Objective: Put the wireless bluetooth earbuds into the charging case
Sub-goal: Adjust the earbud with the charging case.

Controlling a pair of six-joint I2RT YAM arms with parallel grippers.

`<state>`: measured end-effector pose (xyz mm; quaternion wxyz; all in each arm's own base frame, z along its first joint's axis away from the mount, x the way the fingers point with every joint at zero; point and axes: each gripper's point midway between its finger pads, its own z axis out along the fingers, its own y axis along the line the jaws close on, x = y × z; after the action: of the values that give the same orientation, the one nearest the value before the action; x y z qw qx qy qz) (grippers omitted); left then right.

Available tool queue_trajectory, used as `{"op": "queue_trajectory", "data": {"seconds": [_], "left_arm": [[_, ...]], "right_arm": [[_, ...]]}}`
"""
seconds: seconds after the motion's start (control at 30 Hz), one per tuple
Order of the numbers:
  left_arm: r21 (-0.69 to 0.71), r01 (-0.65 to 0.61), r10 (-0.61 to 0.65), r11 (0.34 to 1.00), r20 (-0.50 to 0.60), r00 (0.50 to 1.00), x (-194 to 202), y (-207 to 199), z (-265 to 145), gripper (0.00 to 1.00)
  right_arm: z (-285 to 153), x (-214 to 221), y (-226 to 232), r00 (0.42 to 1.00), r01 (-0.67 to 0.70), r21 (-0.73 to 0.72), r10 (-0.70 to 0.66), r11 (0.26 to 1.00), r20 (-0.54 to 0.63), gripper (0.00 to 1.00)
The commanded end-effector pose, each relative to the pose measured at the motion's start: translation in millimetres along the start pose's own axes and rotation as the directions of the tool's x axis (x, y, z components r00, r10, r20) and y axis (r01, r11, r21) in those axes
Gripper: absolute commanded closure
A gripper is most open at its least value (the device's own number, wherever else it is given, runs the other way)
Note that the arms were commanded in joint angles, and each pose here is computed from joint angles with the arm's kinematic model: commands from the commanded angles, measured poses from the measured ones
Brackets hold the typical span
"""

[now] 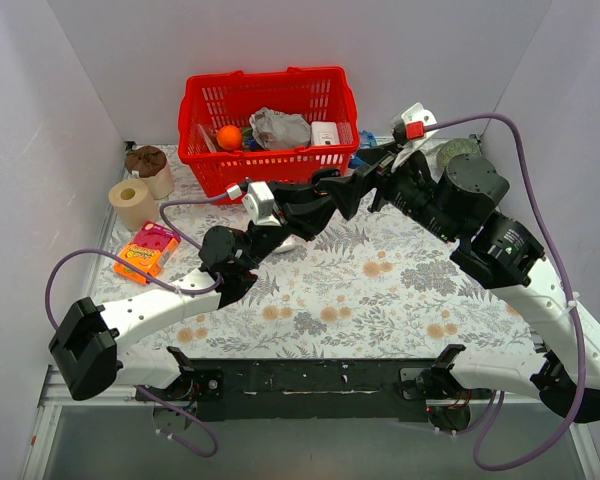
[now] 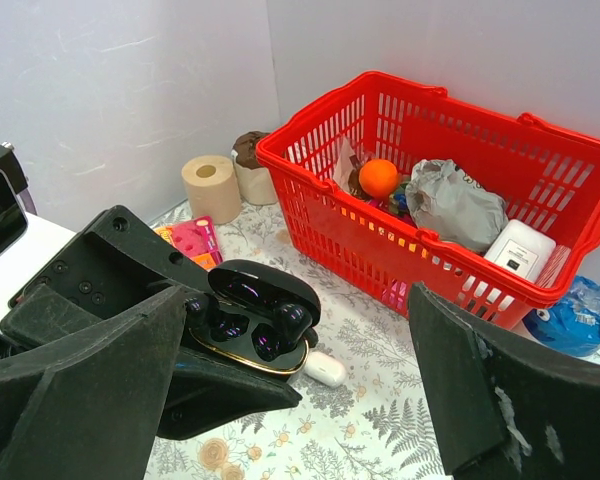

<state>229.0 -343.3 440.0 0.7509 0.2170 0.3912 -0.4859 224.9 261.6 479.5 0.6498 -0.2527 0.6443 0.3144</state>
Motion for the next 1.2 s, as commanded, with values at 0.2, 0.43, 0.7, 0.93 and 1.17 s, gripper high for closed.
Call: {"op": "queue_trajectory", "data": {"seconds": [0.2,0.43,0.7,0.93,1.17], "left_arm": [[0.043,-0.014,0.011,0.999,0.082,0.997,-37.7,-13.0,-5.4,1.00],[0.051,-0.008,0.002,0.999,0.101,0.995,-46.0,-15.8,-8.0,1.00],[0.058,-0.006,-0.001,0.998,0.111,0.994,-53.0,-18.4,-10.8,1.00],[-0.012,0.033,-0.032,0.999,0.084,0.996,-44.2,-7.5,-19.0,1.00],[-0.086,0.111,-0.105,0.990,0.078,0.991,-41.9,0.9,-36.9,1.00]], "right_arm": [[2.0,4.8,-10.4,1.000,0.023,0.055,-0.022,0.998,-0.022,0.02],[0.4,10.8,-15.2,0.999,0.033,0.079,-0.030,0.996,-0.041,0.02],[-1.6,9.9,-21.2,0.999,0.040,0.110,-0.036,0.993,-0.039,0.02],[-16.6,-24.3,-5.8,0.995,0.006,0.030,-0.009,1.000,0.096,0.02],[-16.3,-45.2,-13.0,0.998,-0.015,0.086,0.009,0.996,0.059,0.02]]}}
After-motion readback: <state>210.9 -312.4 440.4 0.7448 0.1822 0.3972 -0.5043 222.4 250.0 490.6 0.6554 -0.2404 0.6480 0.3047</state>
